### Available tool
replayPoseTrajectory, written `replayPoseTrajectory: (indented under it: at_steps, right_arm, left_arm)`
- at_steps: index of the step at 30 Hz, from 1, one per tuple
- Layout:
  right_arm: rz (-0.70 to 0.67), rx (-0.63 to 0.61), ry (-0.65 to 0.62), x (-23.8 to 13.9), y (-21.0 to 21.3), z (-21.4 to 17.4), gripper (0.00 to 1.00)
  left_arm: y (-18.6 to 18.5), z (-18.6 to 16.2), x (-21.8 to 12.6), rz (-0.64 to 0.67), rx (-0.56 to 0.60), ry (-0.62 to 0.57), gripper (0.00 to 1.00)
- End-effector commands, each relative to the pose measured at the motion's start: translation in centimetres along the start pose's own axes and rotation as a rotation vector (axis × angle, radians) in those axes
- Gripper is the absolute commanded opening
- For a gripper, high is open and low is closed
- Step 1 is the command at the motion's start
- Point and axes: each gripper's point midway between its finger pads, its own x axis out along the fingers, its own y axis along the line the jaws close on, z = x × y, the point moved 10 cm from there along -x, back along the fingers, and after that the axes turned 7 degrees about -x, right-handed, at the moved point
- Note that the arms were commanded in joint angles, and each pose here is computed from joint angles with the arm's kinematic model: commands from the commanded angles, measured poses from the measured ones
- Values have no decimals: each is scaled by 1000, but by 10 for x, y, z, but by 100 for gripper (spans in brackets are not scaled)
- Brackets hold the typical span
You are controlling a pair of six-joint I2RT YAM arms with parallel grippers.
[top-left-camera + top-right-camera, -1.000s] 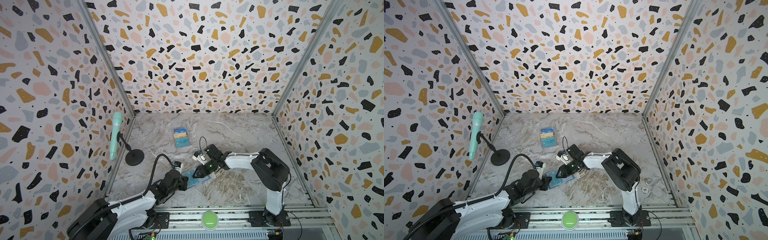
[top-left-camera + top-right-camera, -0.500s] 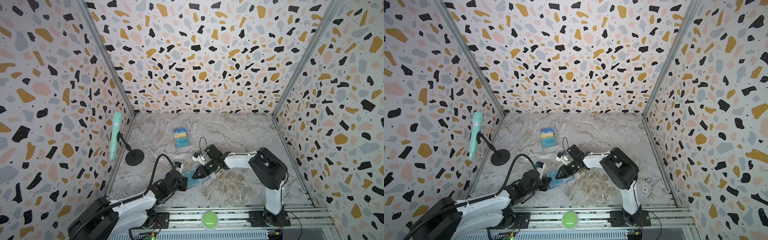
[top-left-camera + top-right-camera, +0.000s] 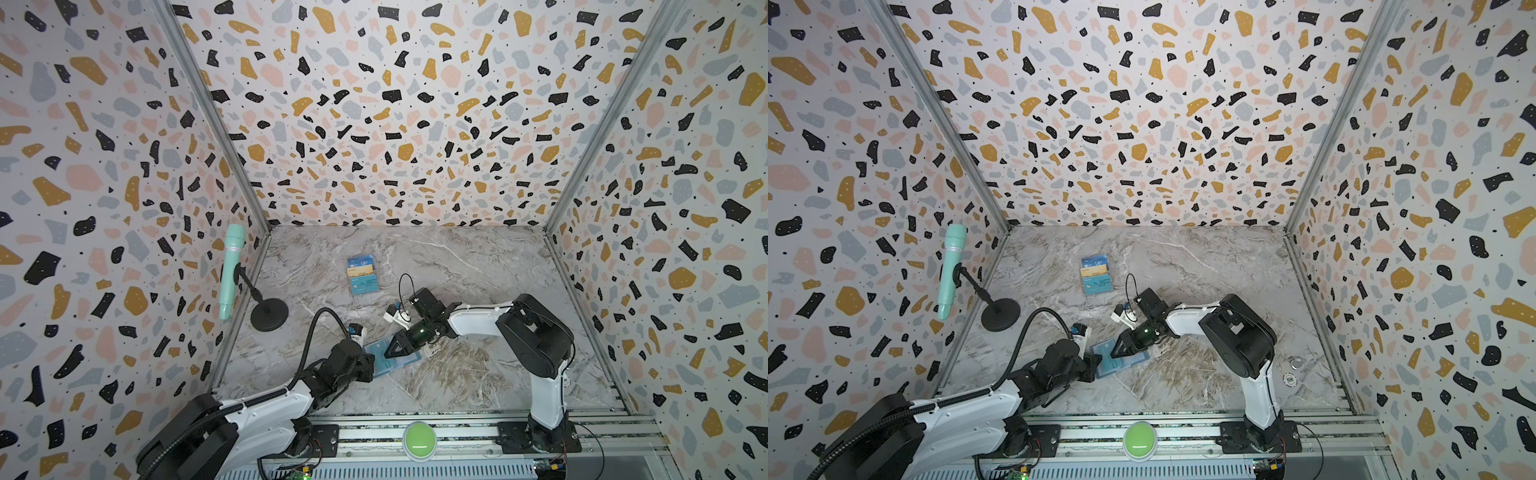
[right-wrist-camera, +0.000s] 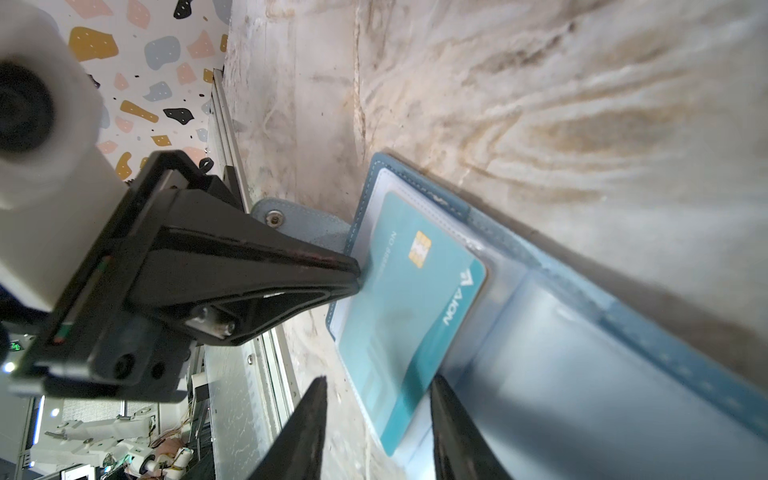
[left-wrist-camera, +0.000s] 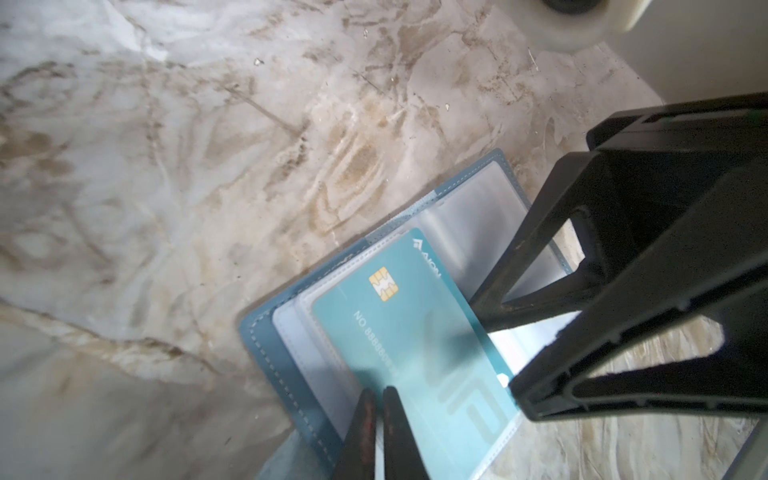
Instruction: Take the credit cards out of the card holder
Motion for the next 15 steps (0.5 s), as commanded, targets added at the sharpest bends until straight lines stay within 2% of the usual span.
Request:
replayPoseTrajectory:
  at_steps: [1,15]
  right_arm:
    - [99,-44,-11,2,12,8,41]
    - [145,-19,-40,-1,9,11,40]
  left_arm:
    - [10,-12,1,48,16,46,10]
    - [10,-13,0,41,16,48,9]
